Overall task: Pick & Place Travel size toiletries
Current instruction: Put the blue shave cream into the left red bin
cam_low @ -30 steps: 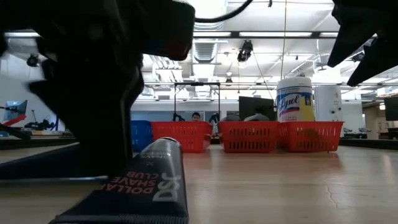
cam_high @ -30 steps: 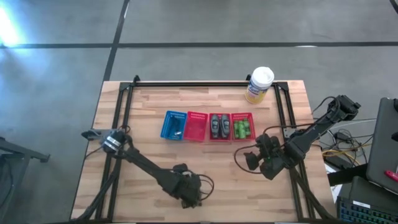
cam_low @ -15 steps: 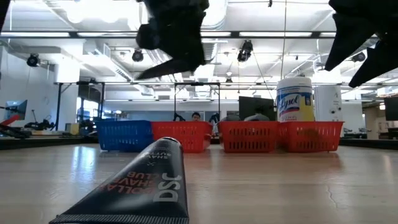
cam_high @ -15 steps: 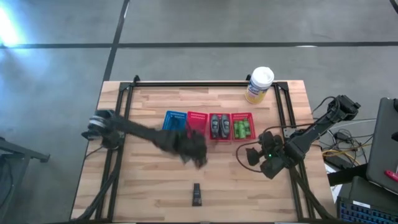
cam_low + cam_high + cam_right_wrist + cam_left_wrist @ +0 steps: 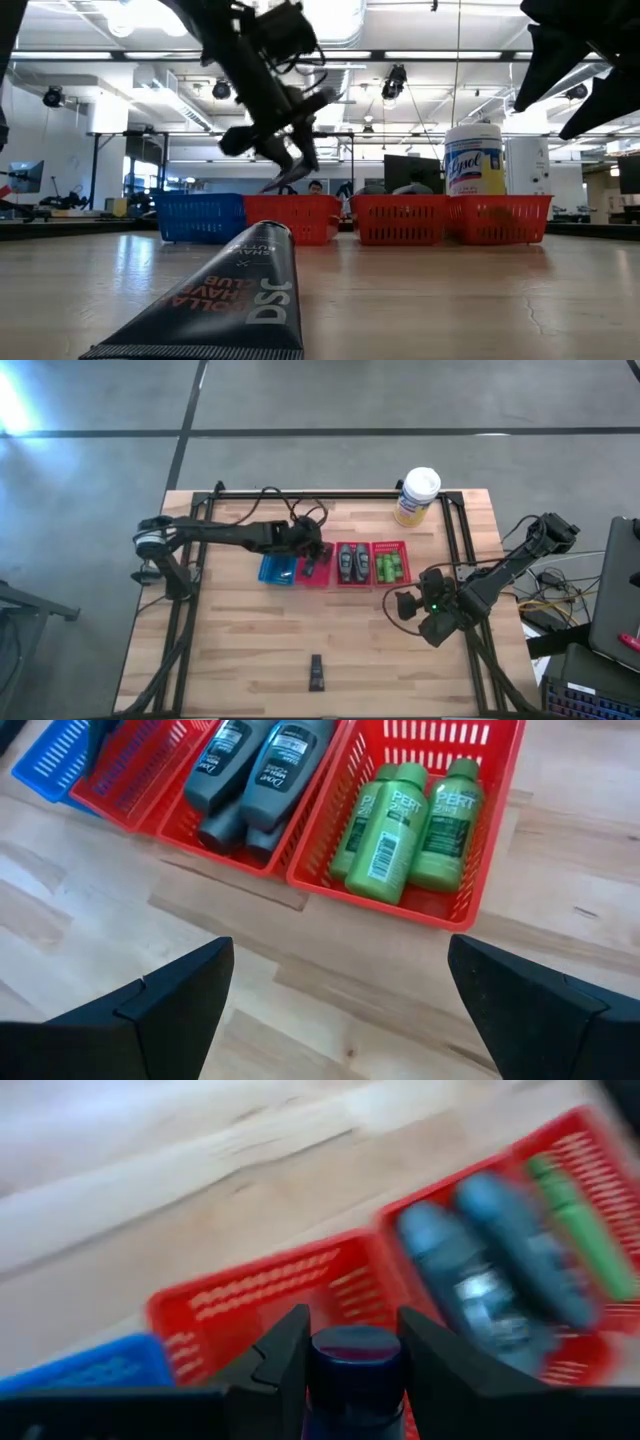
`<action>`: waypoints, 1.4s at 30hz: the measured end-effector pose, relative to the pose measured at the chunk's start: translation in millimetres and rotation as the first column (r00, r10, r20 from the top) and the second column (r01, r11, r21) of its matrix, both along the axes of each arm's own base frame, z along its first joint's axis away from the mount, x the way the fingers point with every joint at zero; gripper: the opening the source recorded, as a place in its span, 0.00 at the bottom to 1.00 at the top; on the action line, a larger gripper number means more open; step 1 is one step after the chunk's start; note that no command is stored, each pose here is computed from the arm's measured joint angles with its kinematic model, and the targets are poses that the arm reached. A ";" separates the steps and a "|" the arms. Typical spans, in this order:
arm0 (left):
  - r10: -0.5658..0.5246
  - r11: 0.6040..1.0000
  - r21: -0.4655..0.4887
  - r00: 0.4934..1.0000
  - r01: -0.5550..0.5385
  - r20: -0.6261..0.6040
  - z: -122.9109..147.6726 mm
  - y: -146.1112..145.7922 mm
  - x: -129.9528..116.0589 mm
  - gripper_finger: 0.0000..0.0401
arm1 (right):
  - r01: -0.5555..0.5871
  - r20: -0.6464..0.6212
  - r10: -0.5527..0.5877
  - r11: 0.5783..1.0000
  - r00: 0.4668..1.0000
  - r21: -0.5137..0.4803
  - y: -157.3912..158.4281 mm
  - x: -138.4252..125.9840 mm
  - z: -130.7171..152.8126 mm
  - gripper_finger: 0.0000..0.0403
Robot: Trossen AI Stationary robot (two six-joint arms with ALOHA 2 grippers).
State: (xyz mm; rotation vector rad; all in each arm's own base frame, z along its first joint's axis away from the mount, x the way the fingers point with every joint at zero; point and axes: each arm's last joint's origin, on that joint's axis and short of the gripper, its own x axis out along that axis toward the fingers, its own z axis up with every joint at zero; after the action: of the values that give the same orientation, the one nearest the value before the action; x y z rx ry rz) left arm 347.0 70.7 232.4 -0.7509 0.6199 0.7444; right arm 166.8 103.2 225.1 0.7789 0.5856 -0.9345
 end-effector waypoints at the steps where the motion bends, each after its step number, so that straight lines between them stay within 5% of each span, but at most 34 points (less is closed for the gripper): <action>1: 0.013 1.000 -0.007 1.000 -0.014 -0.010 -6.1 -0.2 -2.5 0.32 | 0.005 0.003 -0.005 1.000 1.000 0.003 0.0 0.0 -0.1 0.91; 5: 0.038 0.999 -0.026 0.999 -0.038 -0.020 -16.2 -1.1 -6.7 0.39 | 0.009 0.005 -0.009 1.000 1.000 0.006 0.0 -0.1 -0.2 0.91; 12: 0.040 0.999 -0.005 0.999 -0.040 0.022 -4.5 0.2 -1.3 0.77 | 0.009 0.005 -0.009 1.000 1.000 0.007 0.0 -0.1 -0.2 0.91; 16: -0.113 0.993 0.032 0.992 0.111 0.058 22.0 -7.8 1.6 0.88 | 0.007 -0.007 -0.006 1.000 1.000 0.027 0.7 -0.3 -0.6 0.91; 19: -0.193 0.981 0.013 0.980 0.193 0.050 44.4 -30.5 -1.3 0.89 | -0.001 -0.021 0.001 0.999 1.000 0.041 1.2 -0.5 -1.0 0.91; 25: -0.170 0.985 -0.050 0.980 0.165 -0.108 46.0 -105.6 -12.6 0.81 | -0.025 -0.043 0.026 0.999 0.999 0.044 1.8 -0.5 -1.3 0.91; 35: 0.015 0.975 -0.219 0.999 -0.026 -0.050 2.4 -213.6 -18.6 0.75 | -0.061 -0.068 0.063 0.998 0.996 0.027 1.8 -0.5 -1.5 0.91; 42: -0.025 0.953 -0.303 0.990 -0.019 -0.138 -35.0 -261.2 6.5 0.75 | -0.079 -0.095 0.084 0.995 0.992 0.057 3.4 -1.4 -2.2 0.91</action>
State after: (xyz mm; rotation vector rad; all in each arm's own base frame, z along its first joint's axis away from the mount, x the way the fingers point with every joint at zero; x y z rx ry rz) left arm 353.5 -190.4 197.4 -0.9857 0.8771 0.7110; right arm 165.5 106.6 222.9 0.7546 0.7247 -0.8878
